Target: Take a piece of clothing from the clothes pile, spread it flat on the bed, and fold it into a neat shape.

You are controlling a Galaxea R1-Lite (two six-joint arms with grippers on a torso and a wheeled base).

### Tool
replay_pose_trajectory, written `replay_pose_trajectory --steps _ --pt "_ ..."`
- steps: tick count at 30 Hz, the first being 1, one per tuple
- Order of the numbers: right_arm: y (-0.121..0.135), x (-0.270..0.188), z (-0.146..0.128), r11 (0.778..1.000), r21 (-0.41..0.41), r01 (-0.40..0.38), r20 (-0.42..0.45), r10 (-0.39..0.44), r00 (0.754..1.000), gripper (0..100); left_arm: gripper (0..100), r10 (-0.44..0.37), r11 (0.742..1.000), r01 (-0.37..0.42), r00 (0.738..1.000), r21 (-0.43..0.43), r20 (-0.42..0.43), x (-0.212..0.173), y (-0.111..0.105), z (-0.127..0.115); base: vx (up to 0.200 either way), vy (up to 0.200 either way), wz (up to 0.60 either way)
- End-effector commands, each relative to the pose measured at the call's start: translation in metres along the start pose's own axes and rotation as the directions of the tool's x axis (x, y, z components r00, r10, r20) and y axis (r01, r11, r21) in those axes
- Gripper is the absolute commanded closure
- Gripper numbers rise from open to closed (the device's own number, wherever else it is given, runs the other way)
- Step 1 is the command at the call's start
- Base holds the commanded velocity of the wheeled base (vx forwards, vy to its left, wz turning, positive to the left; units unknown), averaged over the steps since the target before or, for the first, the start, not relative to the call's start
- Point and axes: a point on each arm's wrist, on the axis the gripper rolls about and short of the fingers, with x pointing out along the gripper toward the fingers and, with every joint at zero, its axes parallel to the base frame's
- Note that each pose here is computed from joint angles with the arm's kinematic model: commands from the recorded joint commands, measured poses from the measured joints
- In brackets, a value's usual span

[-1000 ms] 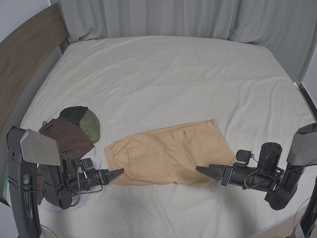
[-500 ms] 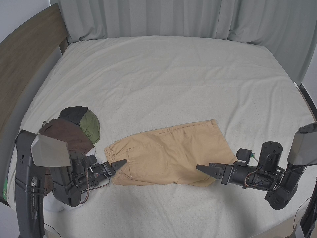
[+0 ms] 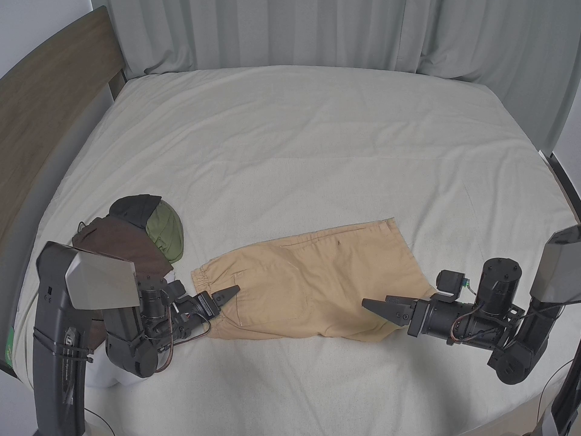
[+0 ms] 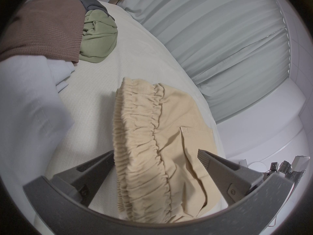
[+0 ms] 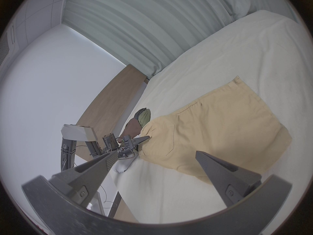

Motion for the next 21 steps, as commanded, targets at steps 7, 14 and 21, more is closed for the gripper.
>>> replay_pose_trajectory --steps 7,14,21 --pt "-0.0008 0.0002 -0.0015 1.0 0.003 0.003 -0.007 -0.003 1.0 0 100 0.006 1.0 -0.006 1.0 -0.003 -0.006 0.0006 0.0023 -0.0024 0.0 0.0 0.0" --pt "-0.0015 0.0008 -0.0011 1.0 0.003 0.003 -0.005 -0.003 1.0 0 100 0.009 1.0 -0.009 1.0 -0.007 0.0 -0.0003 0.0039 -0.0003 0.0 0.0 0.0" --pt "-0.0008 -0.0001 -0.0008 1.0 0.002 0.002 -0.004 -0.002 1.0 0 100 0.01 1.0 -0.01 1.0 -0.006 -0.003 -0.0019 0.0033 -0.0005 0.0 0.0 0.0"
